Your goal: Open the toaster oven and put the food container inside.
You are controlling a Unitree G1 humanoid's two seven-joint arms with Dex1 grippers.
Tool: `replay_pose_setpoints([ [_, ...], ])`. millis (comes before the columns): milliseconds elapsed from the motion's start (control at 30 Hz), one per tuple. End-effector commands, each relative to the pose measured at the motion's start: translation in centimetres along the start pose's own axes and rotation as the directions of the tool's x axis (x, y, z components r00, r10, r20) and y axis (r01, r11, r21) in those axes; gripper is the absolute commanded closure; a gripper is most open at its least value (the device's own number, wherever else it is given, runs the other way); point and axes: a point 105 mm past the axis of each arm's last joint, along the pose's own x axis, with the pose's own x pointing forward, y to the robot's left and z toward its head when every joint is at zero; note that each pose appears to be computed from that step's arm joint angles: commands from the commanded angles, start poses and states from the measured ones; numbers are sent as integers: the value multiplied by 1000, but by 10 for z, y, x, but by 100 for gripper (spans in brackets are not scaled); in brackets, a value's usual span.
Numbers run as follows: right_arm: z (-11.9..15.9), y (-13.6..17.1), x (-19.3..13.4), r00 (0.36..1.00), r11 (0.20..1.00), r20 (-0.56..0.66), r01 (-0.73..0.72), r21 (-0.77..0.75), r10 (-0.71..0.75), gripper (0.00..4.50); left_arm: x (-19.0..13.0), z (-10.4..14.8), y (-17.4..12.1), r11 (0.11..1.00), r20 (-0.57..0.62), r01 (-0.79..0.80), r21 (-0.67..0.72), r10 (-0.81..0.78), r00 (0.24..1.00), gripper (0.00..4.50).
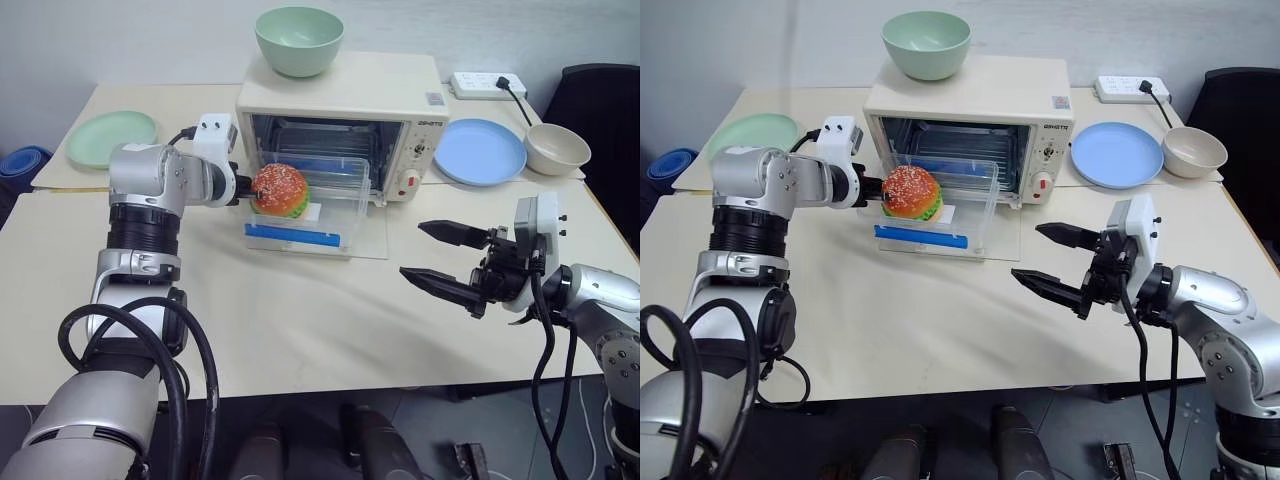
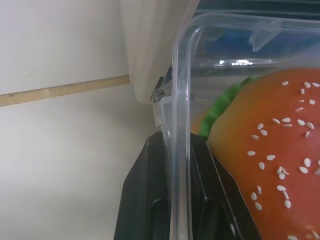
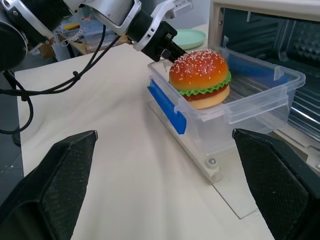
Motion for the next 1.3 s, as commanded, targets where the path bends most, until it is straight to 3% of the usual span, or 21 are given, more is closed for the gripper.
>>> replay_pose_setpoints([
  [33, 11, 2, -3, 1000, 998, 24, 8, -58, -7, 0, -5, 9, -3, 1000, 34, 21, -15, -21, 999, 290],
  [167, 9, -1, -1, 1000, 998, 13, 15, -60, -14, 0, -19, 13, -8, 990, 67, 123, -67, -119, 991, 181],
  [333, 5, -2, 3, 1000, 998, -5, 3, -63, -4, 0, -61, 30, -14, 941, 248, 334, -62, -310, 918, 181],
  [533, 0, -2, 12, 1000, 999, -13, -19, -33, 19, 0, -99, 14, 1, 902, 341, 425, 77, -424, 839, 181],
  [600, -2, 0, 14, 999, 999, -11, -33, -3, 33, 55, -120, 4, -8, 828, 347, 535, 170, -558, 754, 219],
  [733, -12, 7, 16, 997, 997, -33, -69, 34, 70, 188, -147, -34, -31, 636, 182, 699, 327, -768, 614, 329],
  [867, -22, 10, 22, 995, 995, -51, -82, 50, 84, 327, -134, -58, -34, 606, 76, 708, 363, -776, 626, 449],
  [967, -36, 6, 32, 994, 998, -93, -56, 33, 59, 429, -117, -72, -40, 581, 13, 694, 425, -770, 638, 450],
  [1033, -46, -3, 40, 991, 1000, -130, -5, 4, 5, 445, -104, -77, -44, 579, -4, 675, 457, -758, 653, 450],
  [1133, -54, -19, 54, 987, 998, -148, 63, -31, -67, 445, -67, -81, -37, 657, -1, 549, 517, -641, 768, 450],
  [1300, -57, -33, 73, 984, 991, -129, 115, -68, -123, 445, -46, -69, -46, 695, 91, 505, 512, -628, 773, 450],
])
